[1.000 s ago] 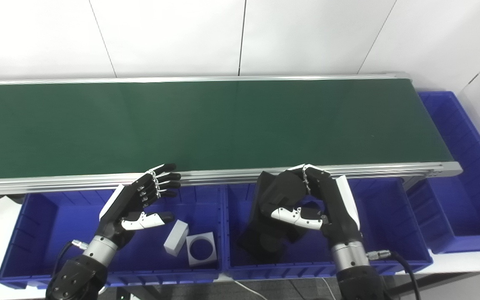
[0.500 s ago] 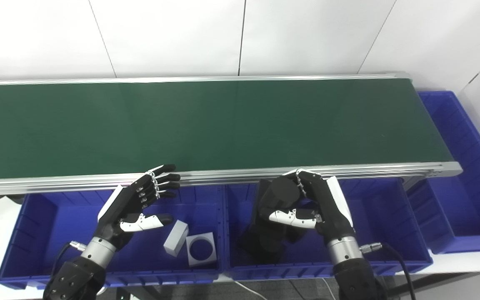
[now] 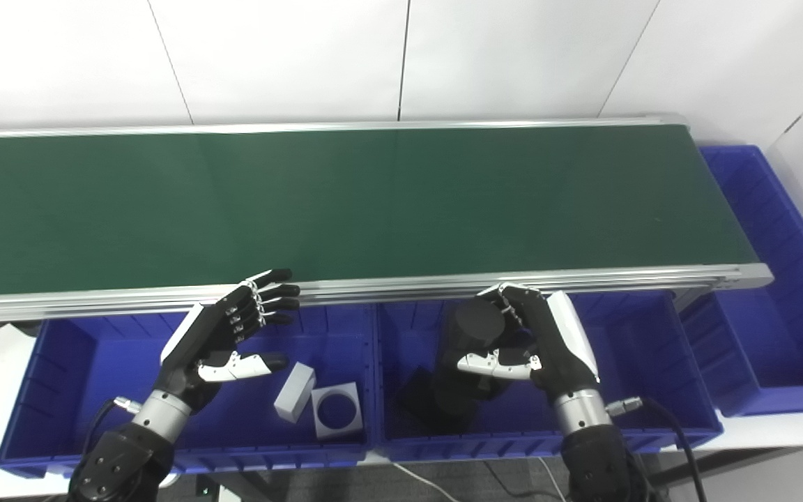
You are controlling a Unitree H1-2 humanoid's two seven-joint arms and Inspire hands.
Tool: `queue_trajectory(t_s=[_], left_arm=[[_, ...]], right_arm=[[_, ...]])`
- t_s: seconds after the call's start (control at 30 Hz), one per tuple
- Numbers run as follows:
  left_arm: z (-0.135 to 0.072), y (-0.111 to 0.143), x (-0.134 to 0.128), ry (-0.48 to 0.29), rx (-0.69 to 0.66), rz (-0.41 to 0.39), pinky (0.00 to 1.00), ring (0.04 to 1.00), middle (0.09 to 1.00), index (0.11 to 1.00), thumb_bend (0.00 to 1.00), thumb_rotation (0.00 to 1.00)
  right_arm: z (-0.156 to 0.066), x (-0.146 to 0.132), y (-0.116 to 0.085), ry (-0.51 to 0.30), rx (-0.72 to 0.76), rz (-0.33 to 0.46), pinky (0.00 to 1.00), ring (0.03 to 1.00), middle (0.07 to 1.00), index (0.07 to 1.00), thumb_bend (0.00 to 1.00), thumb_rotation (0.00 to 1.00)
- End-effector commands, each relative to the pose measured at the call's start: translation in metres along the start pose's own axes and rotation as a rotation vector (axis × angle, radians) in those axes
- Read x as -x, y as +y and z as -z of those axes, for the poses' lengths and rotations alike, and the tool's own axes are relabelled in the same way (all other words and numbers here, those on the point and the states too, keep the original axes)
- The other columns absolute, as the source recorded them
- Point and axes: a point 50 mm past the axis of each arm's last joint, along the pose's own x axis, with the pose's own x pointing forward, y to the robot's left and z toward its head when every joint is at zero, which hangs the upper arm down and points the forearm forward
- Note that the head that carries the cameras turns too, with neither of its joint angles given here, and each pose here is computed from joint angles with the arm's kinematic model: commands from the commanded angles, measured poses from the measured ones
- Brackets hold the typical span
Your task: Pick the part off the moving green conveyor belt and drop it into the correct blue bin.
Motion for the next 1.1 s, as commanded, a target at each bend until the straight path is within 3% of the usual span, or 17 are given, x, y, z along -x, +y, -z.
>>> queue_trajectory(t_s=[0.0,0.53,1.07], left_arm=[[-0.013,0.005,-0.001,-0.047,-0.013,0.006,0.71,0.750,0.787,0.832,0.94,0.32],[-0.014,0.005,-0.002,-0.049,-0.012,0.006,0.71,0.751,0.782,0.831,0.95,0.31],[-0.014,0.003,0.001,-0.046,-0.014,0.011,0.72,0.759,0.784,0.833,0.94,0.31]], right_arm=[[-0.007,-0.001,-0.004,-0.057,0.013,0.035,0.40,0.427,0.496,0.511,0.52,0.00],[0.001,-0.003,0.002,-0.041,0.018,0.015,0.42,0.436,0.494,0.507,0.52,0.00],[0.020,-0.040,0.016,-0.045,0.128,-0.088,0.43,0.436,0.496,0.505,0.52,0.00]])
